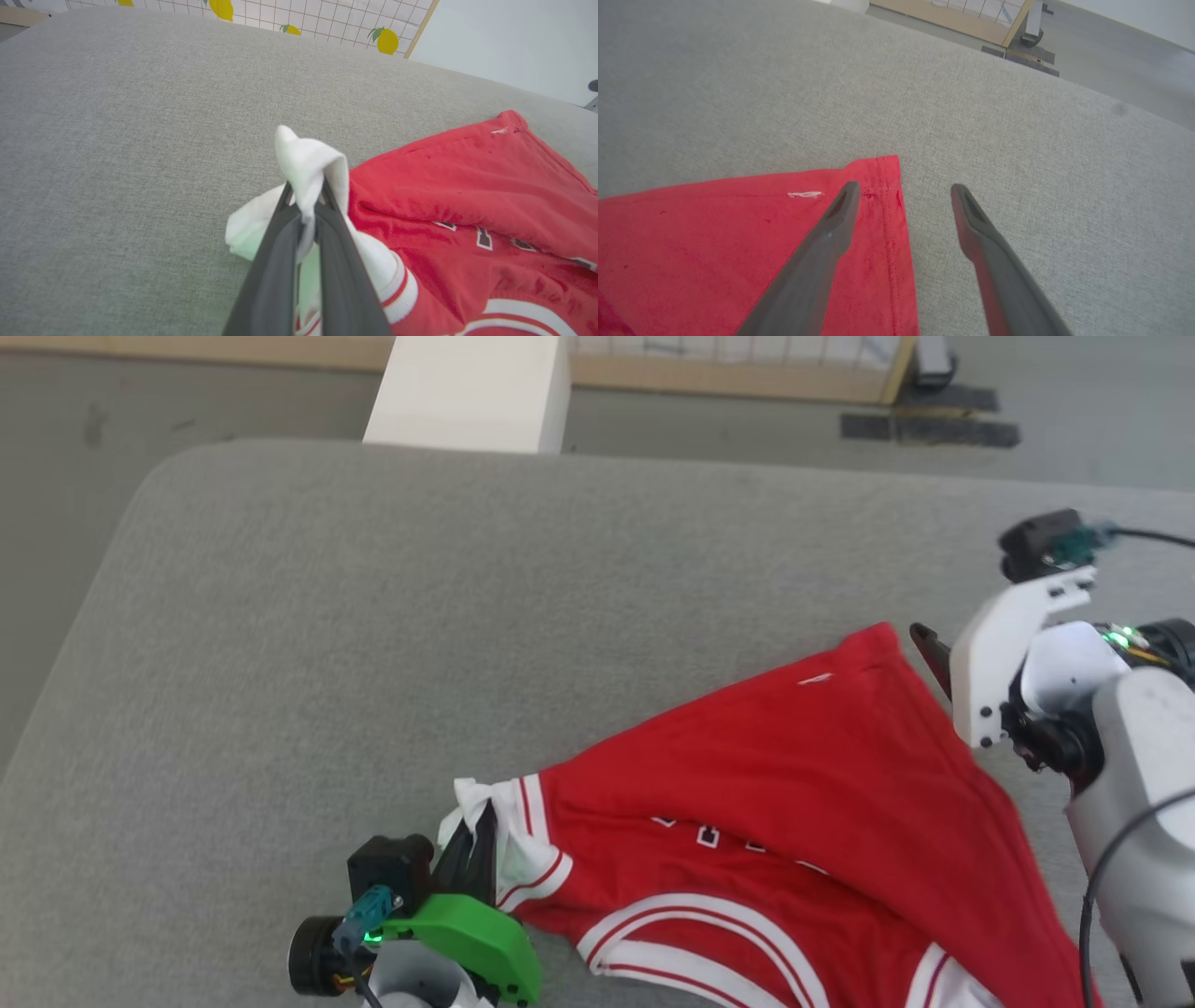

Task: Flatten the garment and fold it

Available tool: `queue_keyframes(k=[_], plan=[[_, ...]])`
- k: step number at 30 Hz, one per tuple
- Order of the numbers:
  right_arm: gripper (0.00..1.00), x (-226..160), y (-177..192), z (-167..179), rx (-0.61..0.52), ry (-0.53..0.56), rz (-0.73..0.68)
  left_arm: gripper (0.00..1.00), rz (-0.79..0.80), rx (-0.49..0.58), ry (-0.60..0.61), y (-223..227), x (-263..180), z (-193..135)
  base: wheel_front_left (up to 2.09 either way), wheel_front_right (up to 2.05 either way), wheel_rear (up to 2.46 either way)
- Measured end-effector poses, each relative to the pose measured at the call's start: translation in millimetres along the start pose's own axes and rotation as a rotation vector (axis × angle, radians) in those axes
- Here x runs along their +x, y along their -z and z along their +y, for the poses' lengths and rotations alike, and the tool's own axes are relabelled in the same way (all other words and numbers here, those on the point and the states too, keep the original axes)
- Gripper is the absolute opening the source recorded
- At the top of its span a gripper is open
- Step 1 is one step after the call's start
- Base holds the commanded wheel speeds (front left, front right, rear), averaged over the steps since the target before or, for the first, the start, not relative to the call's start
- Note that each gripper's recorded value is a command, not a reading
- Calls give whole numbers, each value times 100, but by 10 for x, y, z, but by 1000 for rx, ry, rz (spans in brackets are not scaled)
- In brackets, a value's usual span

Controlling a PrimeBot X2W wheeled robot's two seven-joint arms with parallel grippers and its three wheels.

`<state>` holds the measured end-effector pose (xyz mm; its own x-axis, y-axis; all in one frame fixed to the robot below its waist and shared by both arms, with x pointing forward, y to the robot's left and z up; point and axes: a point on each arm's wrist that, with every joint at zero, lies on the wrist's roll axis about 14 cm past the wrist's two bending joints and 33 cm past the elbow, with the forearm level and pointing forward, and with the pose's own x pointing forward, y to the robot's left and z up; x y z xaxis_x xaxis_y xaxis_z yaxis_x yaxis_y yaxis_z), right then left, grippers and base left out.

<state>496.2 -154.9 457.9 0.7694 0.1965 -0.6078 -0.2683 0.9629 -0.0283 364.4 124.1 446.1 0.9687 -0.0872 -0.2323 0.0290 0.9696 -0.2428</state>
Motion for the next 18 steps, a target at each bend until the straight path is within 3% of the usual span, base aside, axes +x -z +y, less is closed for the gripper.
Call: queue_keyframes(k=[11, 17, 18], plan=[[100, 567, 522, 154, -146, -17, 358, 0, 32, -22, -84, 154, 53, 209, 0, 0, 0], [100, 683, 607, 264, -198, -42, 426, 0, 55, -22, -116, 245, 43, 300, 0, 0, 0], [35, 680, 607, 268, -186, -46, 429, 0, 55, -21, -119, 246, 43, 305, 0, 0, 0]])
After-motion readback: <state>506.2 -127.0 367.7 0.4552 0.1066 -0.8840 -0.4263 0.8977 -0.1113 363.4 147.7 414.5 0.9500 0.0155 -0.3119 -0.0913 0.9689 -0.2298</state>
